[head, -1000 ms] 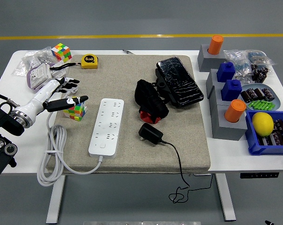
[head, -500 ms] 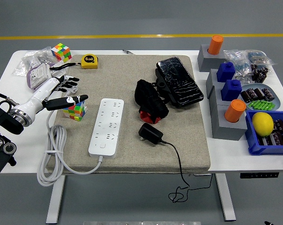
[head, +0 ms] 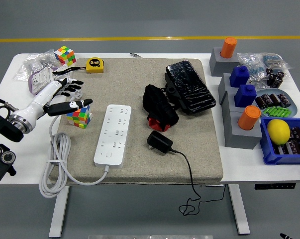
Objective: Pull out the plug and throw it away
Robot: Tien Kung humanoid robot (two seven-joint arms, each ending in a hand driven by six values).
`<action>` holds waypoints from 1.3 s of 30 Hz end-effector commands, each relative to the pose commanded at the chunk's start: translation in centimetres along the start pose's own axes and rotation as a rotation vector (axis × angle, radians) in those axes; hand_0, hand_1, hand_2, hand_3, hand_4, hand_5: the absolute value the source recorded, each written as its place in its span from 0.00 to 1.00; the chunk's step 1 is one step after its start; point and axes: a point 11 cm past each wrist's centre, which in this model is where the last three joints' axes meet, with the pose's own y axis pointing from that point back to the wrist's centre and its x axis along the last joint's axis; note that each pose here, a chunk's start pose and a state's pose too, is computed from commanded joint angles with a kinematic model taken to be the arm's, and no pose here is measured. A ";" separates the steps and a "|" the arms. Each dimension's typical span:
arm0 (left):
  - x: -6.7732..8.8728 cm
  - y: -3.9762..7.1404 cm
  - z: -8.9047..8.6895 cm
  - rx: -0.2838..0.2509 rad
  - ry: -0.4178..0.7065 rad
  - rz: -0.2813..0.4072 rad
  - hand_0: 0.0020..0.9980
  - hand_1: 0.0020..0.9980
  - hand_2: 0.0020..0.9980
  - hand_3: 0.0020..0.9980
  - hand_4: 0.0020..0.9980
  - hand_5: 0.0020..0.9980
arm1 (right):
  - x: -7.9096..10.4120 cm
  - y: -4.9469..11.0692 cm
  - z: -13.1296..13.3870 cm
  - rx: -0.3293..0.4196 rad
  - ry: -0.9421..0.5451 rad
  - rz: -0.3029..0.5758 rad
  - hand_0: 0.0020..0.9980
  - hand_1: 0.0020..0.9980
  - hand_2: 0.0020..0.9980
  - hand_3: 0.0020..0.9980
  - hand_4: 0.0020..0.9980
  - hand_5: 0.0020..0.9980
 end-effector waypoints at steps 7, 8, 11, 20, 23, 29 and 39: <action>0.1 0.0 0.1 -0.002 -0.001 0.003 0.70 0.78 0.78 0.79 0.97 0.61 | 0.1 0.0 0.2 -0.006 -0.002 0.003 0.64 0.68 0.69 0.60 1.00 0.48; 0.1 0.0 0.1 -0.002 -0.002 0.002 0.70 0.78 0.78 0.79 0.97 0.61 | 0.1 0.0 0.2 -0.007 -0.002 0.003 0.64 0.68 0.69 0.60 1.00 0.48; 0.1 0.0 0.2 -0.001 -0.009 -0.004 0.70 0.78 0.77 0.79 0.97 0.60 | 0.1 0.0 0.1 -0.004 -0.002 0.002 0.64 0.68 0.69 0.60 1.00 0.49; 0.4 -0.1 0.6 -0.012 -0.014 -0.002 0.70 0.78 0.77 0.79 0.96 0.57 | 0.1 0.0 -0.1 0.001 0.001 0.002 0.64 0.68 0.69 0.60 1.00 0.49; 0.4 -0.1 0.6 -0.012 -0.013 -0.001 0.69 0.77 0.77 0.79 0.96 0.57 | 0.2 0.0 0.0 -0.002 0.002 0.003 0.64 0.68 0.69 0.60 1.00 0.49; 0.4 0.0 0.4 -0.008 -0.013 -0.001 0.69 0.77 0.76 0.79 0.96 0.57 | 0.4 0.0 0.1 -0.006 0.005 0.007 0.64 0.68 0.69 0.60 1.00 0.49; 0.0 0.2 0.1 0.001 -0.003 -0.006 0.69 0.77 0.76 0.78 0.95 0.55 | 0.2 0.0 -0.1 -0.002 0.013 0.005 0.64 0.68 0.69 0.60 1.00 0.49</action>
